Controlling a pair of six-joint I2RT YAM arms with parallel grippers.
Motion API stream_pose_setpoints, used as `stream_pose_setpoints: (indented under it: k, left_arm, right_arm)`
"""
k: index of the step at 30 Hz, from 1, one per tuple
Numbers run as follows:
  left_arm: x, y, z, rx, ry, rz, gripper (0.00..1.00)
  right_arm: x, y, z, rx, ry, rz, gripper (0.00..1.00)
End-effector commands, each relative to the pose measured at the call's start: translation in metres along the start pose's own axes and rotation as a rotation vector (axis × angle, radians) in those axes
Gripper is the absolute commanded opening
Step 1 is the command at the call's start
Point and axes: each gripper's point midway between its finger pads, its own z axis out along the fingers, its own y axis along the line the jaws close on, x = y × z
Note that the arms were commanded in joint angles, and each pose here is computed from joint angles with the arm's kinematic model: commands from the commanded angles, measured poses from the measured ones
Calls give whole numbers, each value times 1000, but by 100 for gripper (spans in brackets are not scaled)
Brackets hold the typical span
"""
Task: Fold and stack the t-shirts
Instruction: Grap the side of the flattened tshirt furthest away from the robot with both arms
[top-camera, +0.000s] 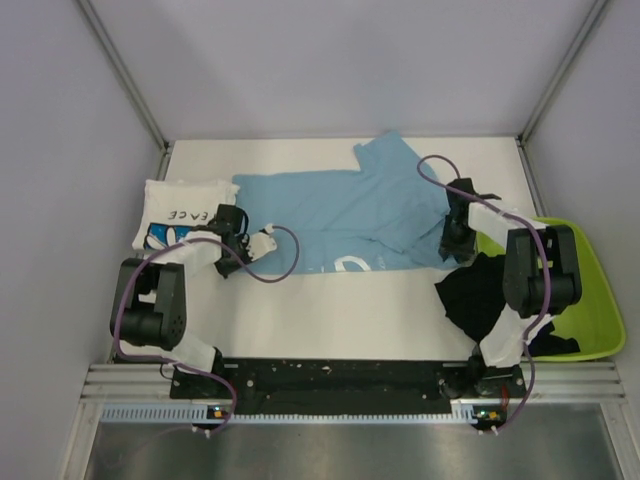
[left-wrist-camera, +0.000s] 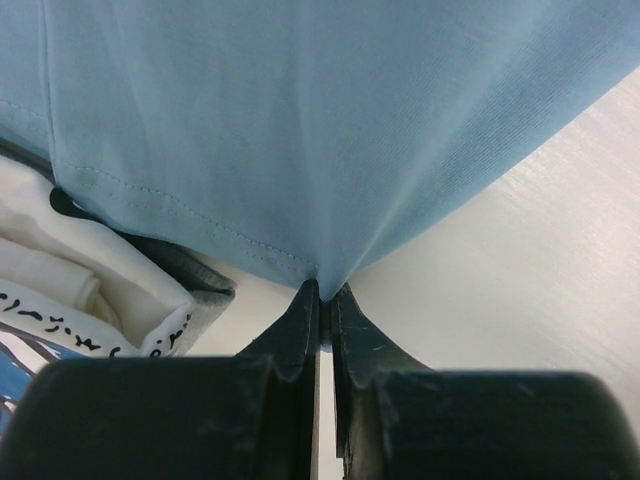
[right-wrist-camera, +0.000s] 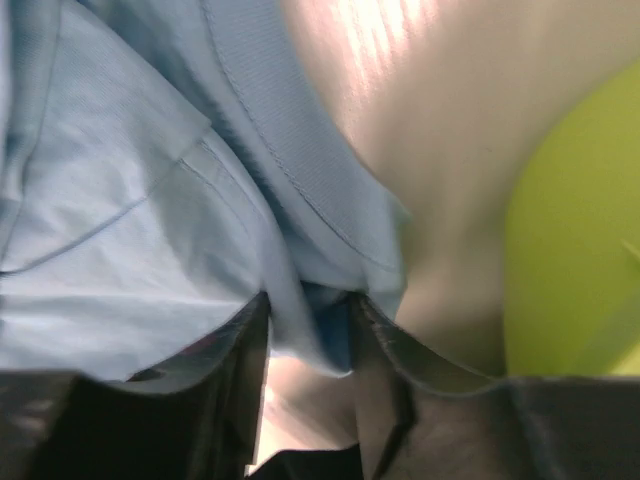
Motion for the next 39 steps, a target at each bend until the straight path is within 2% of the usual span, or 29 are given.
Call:
stream_pose_setpoints:
  k: [1, 3, 7, 13, 16, 20, 22, 24, 27, 30, 32, 36, 39]
  left_arm:
    - [4, 5, -9, -37, -22, 5, 0]
    - [8, 4, -11, -33, -12, 9, 0]
    - [20, -9, -13, 23, 21, 39, 0]
    - [31, -38, -19, 146, 44, 63, 0]
    - [35, -46, -26, 181, 61, 62, 1]
    - [32, -59, -39, 267, 44, 55, 16]
    - [28, -65, -48, 323, 30, 52, 29]
    - [13, -64, -64, 366, -22, 35, 36]
    - [-24, -42, -94, 374, -148, 3, 45]
    - [-71, 4, -122, 291, -293, -62, 54]
    - [-102, 52, -136, 184, -364, -144, 57]
    - [-129, 119, -118, 80, -353, -305, 57]
    - [-139, 153, -96, 80, -324, -430, 55]
  right_arm:
    - [0, -15, 15, 64, 13, 54, 20]
    - [1, -29, 12, 116, -9, 60, 0]
    - [3, -43, -1, 158, -64, 76, 0]
    - [25, -44, 2, 148, -7, 71, 0]
    - [26, -47, -3, 154, -19, 79, 0]
    - [28, -49, -16, 140, -44, 86, 0]
    - [31, -47, -21, 115, -35, 72, 16]
    - [28, -36, -29, 44, -36, 44, 39]
    - [8, 5, -57, -189, -65, -43, 53]
    - [-41, 45, -112, -384, -207, -130, 61]
    - [-76, 61, -143, -461, -314, -164, 79]
    - [-152, 84, -176, -498, -474, -197, 80]
    - [-204, 101, -165, -478, -517, -181, 79]
